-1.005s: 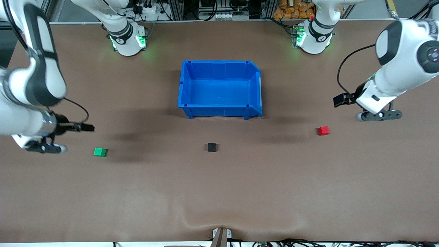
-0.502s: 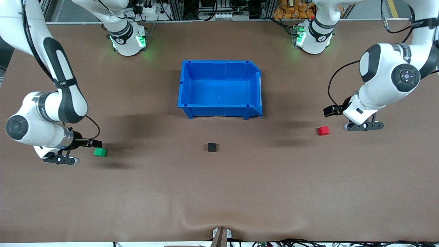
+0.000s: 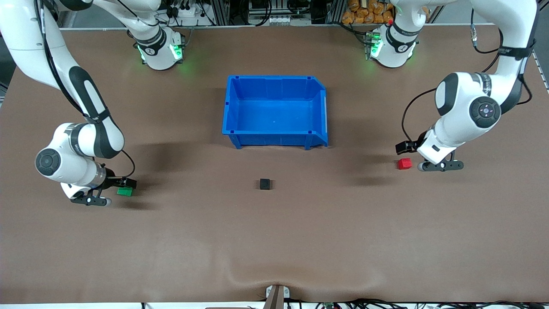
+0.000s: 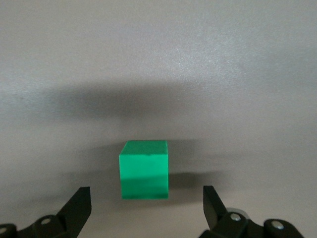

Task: Attach green and red cubes to black cube
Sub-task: 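Reach the right gripper to the green cube while the left gripper reaches the red cube, then grasp the green cube with the right gripper while the left gripper grasps the red cube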

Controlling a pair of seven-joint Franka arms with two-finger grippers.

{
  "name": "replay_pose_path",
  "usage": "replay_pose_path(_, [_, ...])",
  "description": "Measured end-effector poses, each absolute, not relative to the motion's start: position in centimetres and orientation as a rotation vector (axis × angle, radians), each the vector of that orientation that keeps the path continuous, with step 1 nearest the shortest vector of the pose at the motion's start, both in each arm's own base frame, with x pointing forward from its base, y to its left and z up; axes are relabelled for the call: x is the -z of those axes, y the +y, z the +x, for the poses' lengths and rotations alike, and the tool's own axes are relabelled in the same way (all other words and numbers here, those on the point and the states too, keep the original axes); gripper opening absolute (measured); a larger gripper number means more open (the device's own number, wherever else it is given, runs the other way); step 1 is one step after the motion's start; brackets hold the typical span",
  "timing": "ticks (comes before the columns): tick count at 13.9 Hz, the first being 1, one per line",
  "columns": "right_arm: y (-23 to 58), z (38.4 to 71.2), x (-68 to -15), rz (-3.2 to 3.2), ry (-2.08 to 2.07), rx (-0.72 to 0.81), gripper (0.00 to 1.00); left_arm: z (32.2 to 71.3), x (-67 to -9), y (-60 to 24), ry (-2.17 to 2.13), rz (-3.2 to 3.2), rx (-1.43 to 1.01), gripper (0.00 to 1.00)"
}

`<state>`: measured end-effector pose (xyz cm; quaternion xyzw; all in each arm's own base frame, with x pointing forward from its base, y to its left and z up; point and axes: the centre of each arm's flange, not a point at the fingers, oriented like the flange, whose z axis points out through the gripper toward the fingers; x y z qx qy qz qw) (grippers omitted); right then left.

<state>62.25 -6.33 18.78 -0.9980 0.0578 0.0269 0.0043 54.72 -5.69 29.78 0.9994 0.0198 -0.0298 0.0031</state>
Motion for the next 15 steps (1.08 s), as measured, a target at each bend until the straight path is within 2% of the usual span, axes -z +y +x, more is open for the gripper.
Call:
replay_pose_path(3, [-6.2,62.3,-18.3,-3.126,0.175,-0.073,1.0,55.2,-26.3,-4.9,0.04,3.148,0.072,1.0])
replay_pose_path(4, [-6.2,62.3,-18.3,-3.127,0.172,-0.071,0.93,55.4,-25.0,-4.8,0.036,3.147,0.066,1.0])
replay_pose_path(9, [-6.3,62.5,-18.4,-3.174,0.09,-0.061,0.39,55.5,-21.0,-3.3,0.042,3.153,0.085,0.96])
replay_pose_path(13, [-5.9,63.1,-19.0,-3.275,-0.179,-0.036,0.4,55.6,-19.9,-2.8,0.055,3.153,0.093,0.86])
replay_pose_path(15, [-4.1,63.5,-19.3,-3.262,-0.405,-0.029,0.4,55.6,-19.3,-2.8,0.075,3.153,0.096,0.74])
